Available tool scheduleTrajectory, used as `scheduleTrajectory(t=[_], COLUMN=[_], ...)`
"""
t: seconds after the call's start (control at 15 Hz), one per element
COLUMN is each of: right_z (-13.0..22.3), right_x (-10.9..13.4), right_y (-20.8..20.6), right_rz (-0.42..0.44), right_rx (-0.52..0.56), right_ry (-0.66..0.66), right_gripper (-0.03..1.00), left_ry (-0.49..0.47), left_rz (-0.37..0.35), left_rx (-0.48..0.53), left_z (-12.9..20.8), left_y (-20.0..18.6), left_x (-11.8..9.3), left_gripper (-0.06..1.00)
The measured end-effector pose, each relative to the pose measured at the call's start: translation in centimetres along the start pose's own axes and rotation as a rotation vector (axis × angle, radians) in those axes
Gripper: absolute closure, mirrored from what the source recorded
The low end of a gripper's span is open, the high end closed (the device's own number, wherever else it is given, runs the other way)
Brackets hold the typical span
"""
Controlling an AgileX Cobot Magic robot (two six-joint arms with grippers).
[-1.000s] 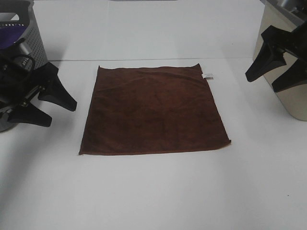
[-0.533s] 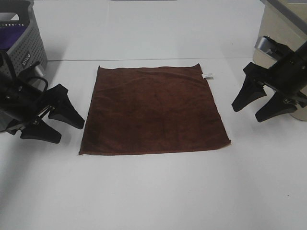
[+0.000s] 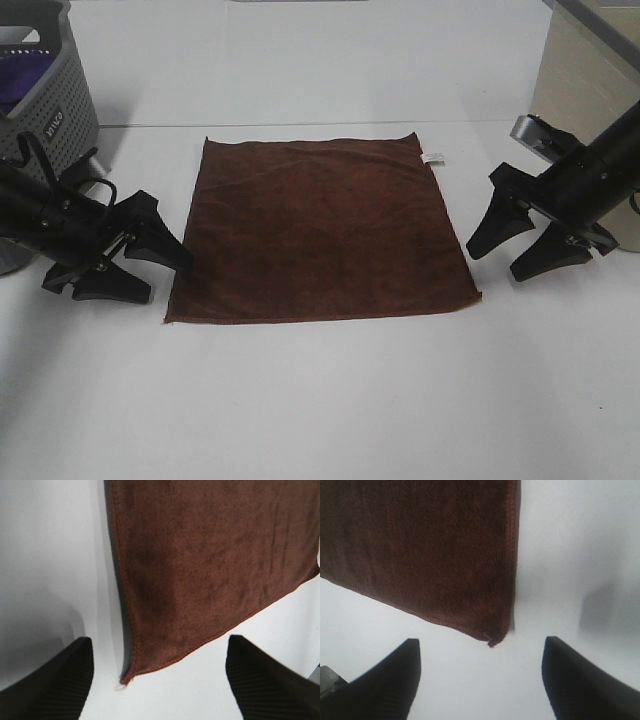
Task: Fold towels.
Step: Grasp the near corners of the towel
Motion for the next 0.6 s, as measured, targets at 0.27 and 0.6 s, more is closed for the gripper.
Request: scheduleTrajectory(t=[0.27, 0.6], right_z=[-0.1, -0.4], right_x=[-0.7, -0.6], right_y=[1.2, 1.7], right_rz=[-0.01, -0.05], right_rx=[0.005, -0.017], right_ry=[0.012, 0.005], right_gripper=[0.3, 0.3], left_ry=[-0.024, -0.068], left_rz=[0.02, 0.066], left_rx=[0.006, 0.027], left_z=[-0.1, -0.1], left_y=[0.8, 1.5], left_x=[0.4, 0.5], left_gripper=[0.26, 0.26])
Point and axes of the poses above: a point on each arm's last joint axis where the gripper is mounted, y pointing out along that axis toward the gripper, x along the wrist's bending axis when the last joint is at zero, z = x × y, the point moved 1 cm from there along y, pointing out along that axis toward the gripper, and after that the axes turned 8 degrees about -y, right-handed, at the moved point
